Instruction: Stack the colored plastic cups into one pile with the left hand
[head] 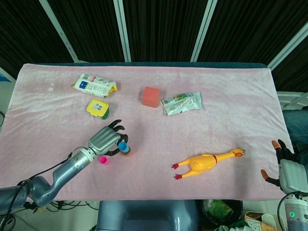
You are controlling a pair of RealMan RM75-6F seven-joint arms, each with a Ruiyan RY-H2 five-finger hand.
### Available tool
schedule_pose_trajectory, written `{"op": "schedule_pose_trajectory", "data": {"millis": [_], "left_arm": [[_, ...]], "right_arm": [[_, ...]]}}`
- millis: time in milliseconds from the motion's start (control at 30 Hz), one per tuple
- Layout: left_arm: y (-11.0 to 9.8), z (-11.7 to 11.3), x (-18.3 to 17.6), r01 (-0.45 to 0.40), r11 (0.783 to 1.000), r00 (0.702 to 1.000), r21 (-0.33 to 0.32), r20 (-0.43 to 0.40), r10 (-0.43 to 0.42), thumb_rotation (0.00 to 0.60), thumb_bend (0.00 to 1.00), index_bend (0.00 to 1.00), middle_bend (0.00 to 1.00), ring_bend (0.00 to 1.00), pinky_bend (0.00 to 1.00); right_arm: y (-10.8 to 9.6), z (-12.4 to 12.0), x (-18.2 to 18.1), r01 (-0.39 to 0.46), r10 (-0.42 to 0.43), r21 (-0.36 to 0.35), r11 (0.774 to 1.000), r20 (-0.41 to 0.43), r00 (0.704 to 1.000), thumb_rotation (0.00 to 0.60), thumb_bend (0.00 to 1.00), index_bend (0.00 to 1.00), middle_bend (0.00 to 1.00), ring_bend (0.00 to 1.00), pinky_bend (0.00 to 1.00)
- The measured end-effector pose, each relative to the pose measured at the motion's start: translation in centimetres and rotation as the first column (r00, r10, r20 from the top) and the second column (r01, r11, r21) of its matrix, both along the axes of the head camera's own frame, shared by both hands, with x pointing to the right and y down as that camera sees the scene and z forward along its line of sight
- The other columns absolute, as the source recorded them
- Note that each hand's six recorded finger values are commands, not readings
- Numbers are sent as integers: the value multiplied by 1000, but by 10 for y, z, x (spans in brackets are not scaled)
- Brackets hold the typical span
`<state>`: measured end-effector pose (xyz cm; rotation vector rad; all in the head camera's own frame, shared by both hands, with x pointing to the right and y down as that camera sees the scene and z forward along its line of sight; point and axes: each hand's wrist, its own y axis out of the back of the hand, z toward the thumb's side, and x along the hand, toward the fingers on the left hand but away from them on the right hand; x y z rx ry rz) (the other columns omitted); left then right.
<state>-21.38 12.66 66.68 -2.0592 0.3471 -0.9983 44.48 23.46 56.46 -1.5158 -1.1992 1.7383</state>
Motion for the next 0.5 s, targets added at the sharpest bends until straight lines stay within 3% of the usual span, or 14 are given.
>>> {"op": "schedule_pose_trajectory", "data": {"millis": [200,400,500], "left_arm": [[3,3,6,-23,1000,1000,-9,5,23,600,296,375,462,173,55],[3,8,0,-38,999,997,-6,74,38,600,246,225,295,126,49],[4,7,-2,-34,999,995,-7,97,34,600,229,195,256,107,45]], "right_arm": [[0,0,0,0,0,-1,1000,2,1000,600,188,0,19,115,165],[1,0,0,-7,7,-5,1000,10,1000,600,188,0,20,115,165],[1,0,0,-7,8,-5,1000,10,1000,600,187,0,20,115,165]]}}
